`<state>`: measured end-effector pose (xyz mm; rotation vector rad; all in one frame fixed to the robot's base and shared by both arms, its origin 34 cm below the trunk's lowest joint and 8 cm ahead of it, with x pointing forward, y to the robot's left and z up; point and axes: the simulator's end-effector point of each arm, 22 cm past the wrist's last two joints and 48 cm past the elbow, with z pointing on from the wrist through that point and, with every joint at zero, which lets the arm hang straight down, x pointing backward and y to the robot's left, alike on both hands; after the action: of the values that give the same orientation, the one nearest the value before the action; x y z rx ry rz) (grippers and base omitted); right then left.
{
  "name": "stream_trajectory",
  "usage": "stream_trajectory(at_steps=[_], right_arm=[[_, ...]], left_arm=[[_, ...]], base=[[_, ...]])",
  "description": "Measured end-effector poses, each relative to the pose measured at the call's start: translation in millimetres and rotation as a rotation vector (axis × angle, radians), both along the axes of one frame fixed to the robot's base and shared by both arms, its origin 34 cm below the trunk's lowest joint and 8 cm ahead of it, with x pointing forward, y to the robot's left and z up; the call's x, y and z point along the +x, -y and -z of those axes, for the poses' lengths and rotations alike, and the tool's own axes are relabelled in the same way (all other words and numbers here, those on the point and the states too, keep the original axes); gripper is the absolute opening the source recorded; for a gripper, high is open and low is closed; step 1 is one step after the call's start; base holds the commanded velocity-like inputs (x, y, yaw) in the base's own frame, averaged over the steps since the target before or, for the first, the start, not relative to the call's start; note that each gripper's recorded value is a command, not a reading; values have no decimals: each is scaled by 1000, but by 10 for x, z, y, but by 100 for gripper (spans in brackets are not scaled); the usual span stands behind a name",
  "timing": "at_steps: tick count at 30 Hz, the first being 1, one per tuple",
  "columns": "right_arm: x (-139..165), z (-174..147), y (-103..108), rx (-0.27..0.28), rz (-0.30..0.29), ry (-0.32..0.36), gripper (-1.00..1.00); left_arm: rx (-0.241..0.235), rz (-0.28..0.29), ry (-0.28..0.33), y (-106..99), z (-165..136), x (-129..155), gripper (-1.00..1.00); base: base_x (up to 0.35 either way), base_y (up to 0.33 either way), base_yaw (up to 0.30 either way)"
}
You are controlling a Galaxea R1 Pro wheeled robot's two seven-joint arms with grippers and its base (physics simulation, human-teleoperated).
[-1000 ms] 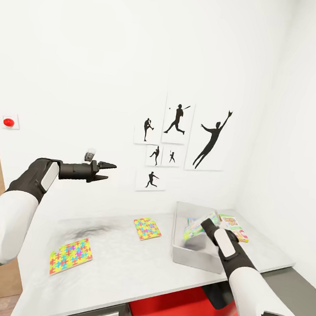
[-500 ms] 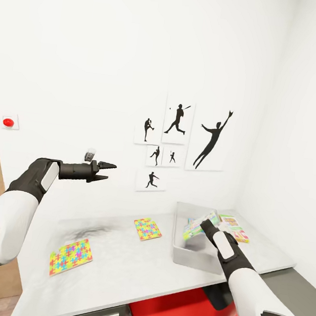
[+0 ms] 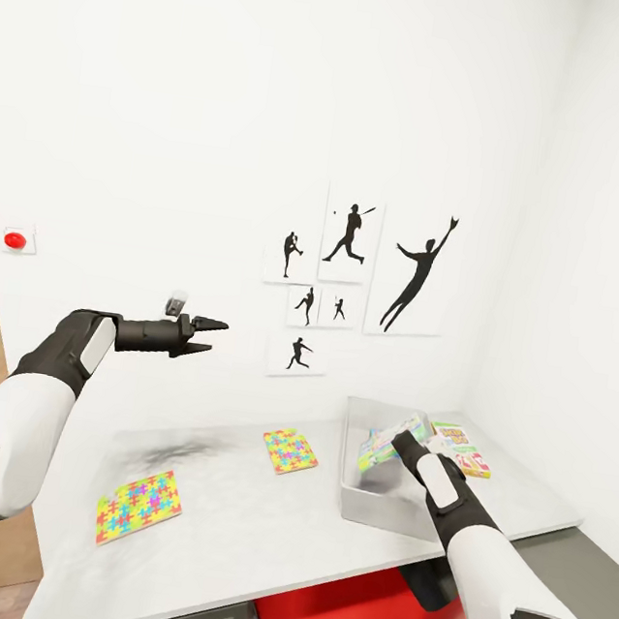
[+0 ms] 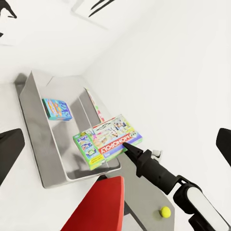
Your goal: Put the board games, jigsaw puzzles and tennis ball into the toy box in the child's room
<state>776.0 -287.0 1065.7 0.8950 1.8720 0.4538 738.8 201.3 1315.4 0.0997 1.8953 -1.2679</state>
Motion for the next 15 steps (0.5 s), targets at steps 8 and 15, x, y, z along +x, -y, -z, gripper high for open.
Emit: stream_trajectory(at_steps=[8,15], right_arm=[[-28,87,-12,-1,-3,-19,-100],[-57,182,-118,-48,-43,-44,-100]], left_arm=[[0,0,0,1,2,1,100],[0,0,0,1,1,0,100]], base=[[0,0,0],[0,0,0]])
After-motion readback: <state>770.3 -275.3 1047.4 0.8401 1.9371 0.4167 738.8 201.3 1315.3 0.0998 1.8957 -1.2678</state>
